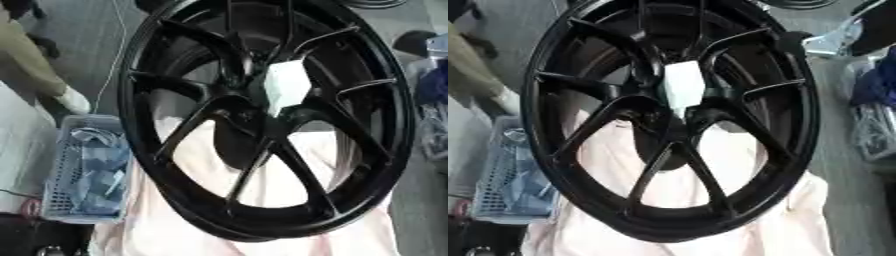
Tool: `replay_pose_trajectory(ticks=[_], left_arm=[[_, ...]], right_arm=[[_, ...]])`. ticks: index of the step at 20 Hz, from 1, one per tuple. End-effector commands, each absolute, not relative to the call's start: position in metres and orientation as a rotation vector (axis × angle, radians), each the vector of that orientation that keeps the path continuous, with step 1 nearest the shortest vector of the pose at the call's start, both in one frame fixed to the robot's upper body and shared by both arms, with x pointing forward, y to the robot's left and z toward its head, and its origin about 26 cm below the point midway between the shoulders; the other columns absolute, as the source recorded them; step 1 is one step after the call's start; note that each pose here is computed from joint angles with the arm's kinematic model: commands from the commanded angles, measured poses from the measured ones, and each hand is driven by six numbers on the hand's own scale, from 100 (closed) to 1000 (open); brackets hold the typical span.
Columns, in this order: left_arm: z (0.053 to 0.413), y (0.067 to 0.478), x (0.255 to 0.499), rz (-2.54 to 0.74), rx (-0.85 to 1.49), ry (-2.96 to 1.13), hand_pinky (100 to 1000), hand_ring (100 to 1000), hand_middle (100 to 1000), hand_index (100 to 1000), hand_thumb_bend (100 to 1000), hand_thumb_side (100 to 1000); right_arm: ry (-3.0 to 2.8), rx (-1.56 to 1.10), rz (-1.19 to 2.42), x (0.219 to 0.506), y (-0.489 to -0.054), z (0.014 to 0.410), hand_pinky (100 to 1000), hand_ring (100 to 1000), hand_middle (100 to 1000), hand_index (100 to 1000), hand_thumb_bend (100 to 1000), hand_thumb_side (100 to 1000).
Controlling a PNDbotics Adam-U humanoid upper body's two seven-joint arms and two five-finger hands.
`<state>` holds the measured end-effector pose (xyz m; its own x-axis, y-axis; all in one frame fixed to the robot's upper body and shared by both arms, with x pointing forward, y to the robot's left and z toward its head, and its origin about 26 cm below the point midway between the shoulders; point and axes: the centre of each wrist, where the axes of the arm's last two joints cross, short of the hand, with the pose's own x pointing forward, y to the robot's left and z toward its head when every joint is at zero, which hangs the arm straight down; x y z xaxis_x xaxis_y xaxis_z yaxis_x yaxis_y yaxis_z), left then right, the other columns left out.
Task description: Pull the pin out of the wheel hub.
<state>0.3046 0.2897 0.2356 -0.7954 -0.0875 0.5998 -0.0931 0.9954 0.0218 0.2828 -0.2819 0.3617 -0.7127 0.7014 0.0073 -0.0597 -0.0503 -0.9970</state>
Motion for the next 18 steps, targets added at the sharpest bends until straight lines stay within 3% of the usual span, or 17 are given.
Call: replay_pose_trajectory(ticks=[1,18], left_arm=[[0.245,0.291,0.301,-0.029,0.14,-2.524,826,662,584,724,100,681],[0.246,0.291,0.301,-0.038,0.14,-2.521,826,661,583,723,100,682]], right_arm=[[-1.635,-0.717,1.898,0.279,-0.278,0.367,794,861,837,873,448,358],[-1.545,-0.616,1.956,0.285,-0.246,0.36,775,854,805,871,499,366]])
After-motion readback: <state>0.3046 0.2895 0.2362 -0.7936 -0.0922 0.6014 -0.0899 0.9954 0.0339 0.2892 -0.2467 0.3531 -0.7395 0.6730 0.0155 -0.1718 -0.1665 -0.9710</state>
